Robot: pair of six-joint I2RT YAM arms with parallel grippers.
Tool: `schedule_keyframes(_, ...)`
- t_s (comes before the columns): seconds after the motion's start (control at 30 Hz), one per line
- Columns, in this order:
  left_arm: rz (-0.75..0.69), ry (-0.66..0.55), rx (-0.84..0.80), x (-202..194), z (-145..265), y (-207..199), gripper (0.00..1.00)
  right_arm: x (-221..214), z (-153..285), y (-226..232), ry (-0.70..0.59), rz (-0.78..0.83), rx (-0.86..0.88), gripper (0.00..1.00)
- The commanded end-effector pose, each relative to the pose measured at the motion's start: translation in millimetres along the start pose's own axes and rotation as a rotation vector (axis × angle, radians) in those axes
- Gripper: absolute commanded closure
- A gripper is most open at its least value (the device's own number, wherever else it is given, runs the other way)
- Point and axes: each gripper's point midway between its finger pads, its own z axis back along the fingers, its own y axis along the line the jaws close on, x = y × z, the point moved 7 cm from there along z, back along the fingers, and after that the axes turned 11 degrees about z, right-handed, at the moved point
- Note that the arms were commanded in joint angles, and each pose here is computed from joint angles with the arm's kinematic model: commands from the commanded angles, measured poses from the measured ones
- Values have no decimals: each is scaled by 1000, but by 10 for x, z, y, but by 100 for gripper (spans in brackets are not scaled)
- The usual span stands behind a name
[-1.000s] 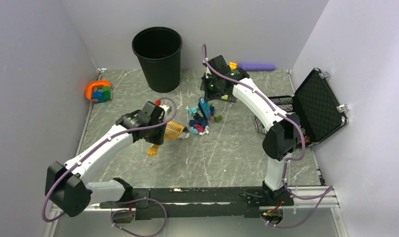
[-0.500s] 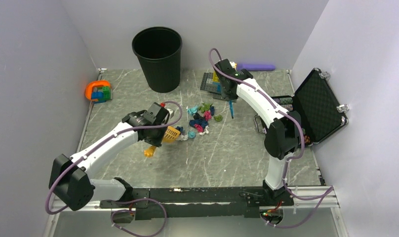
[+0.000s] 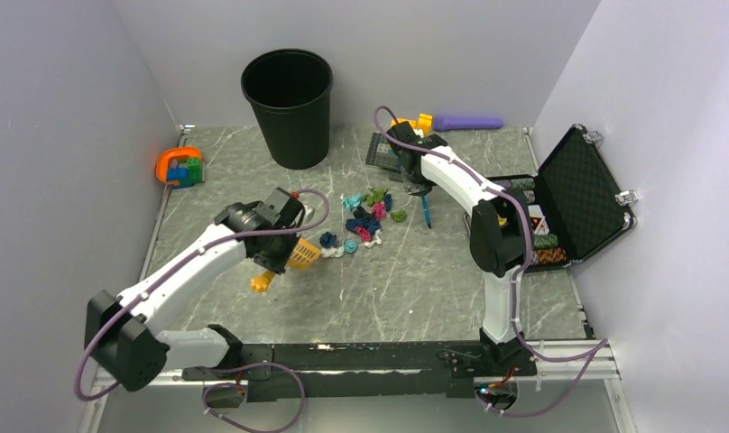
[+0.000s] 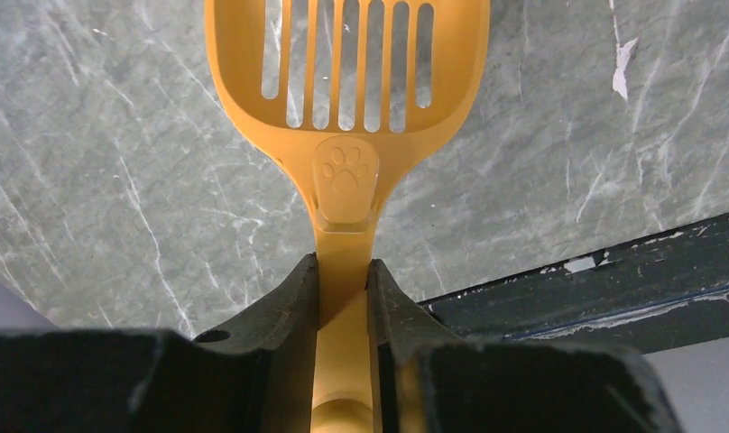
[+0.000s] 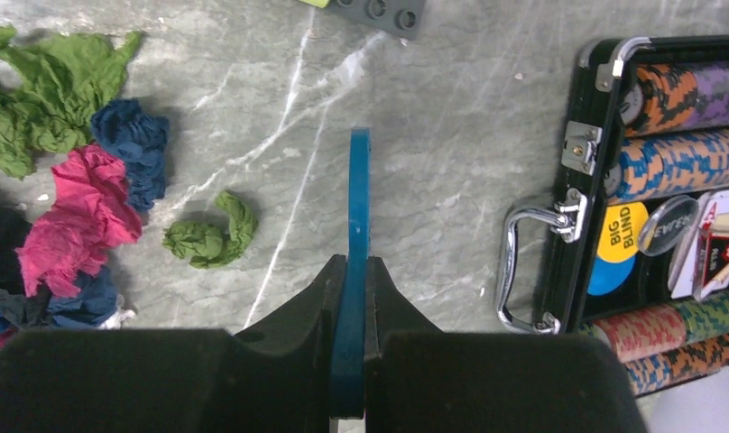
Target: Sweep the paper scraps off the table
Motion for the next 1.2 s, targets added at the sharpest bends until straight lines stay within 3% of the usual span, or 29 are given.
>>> schedule_keyframes(0.0,-101,93,-21,100,-78,-93,100,138,-24,62,-57,-7,45,100)
schedule_keyframes(0.2,-132,147,21,209,-188,-130,100,183,8,137,-100,-13,95,100)
schedule_keyframes(0.43,-171,187,65,302,-358,-214,100,118,14,363,-123,115,152,100)
schedule_keyframes(0.93,-244,154,-30,607,-554,-488,100,-105,287,951,-182,224,620,100)
schedule_keyframes(1.17,-312,150,-64,802,-623,-626,100,-130,464,1300,-181,291,655,100)
